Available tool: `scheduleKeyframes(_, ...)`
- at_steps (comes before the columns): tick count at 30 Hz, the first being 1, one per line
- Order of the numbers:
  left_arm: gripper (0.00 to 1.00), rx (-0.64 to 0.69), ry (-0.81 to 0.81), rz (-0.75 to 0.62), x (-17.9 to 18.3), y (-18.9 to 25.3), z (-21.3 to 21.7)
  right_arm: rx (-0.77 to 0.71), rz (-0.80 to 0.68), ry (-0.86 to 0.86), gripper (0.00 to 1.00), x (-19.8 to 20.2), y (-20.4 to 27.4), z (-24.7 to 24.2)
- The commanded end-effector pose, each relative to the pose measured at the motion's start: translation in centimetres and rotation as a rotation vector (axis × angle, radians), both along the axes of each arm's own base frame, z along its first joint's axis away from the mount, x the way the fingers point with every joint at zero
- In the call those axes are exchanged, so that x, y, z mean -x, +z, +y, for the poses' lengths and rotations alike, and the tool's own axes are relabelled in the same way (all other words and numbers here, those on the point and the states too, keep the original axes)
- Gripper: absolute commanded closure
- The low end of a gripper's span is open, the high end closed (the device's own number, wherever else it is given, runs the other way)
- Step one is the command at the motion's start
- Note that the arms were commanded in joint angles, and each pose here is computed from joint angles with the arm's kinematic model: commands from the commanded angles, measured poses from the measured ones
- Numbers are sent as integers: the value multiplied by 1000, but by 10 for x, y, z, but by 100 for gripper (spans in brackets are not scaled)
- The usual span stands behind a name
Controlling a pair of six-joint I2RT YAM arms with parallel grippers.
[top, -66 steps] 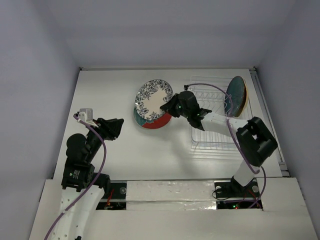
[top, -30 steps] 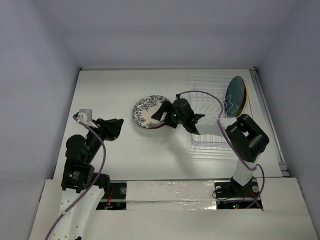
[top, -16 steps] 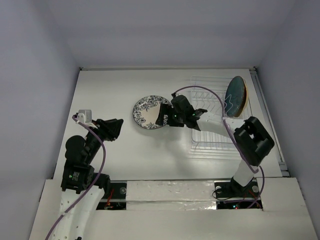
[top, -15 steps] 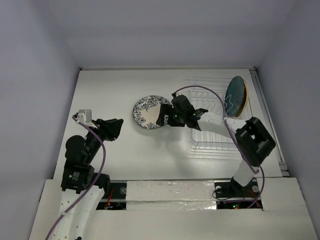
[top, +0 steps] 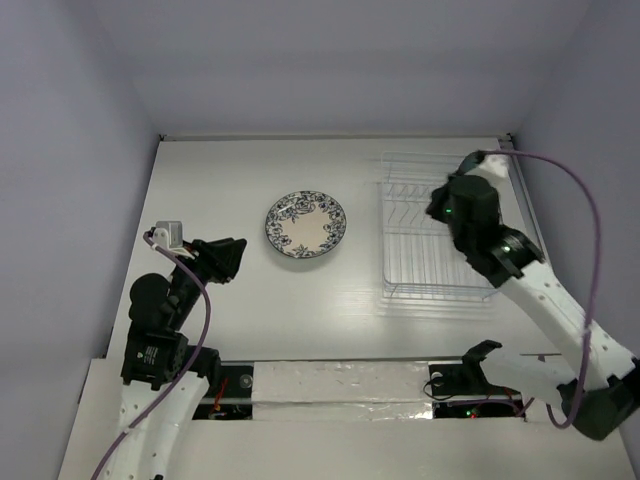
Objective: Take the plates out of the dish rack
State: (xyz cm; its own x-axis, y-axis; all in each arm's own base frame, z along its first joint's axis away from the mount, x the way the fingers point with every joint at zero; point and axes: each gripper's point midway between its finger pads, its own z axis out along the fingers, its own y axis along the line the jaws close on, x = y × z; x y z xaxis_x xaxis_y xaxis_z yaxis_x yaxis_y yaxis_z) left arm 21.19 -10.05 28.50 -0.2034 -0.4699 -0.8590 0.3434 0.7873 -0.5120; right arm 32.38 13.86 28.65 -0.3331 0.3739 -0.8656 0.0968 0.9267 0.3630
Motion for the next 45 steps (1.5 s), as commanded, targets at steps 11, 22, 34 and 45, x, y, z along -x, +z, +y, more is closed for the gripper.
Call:
scheduleKeyframes(11, 65, 20, -68, -101, 16, 26, -12, 125, -55, -563, 86, 20, 6, -204)
scheduleKeyframes(22, 64, 42, -103, -157, 36, 39, -16, 183, 130, -369, 56, -30, -38, -211)
scheduleKeyframes(34, 64, 56, -113, -190, 47, 47, -15, 211, 142, -297, 53, -55, -56, -211)
scheduleKeyframes(45, 64, 58, -121, -194, 49, 47, -16, 283, 129, -397, 55, -67, -66, -234)
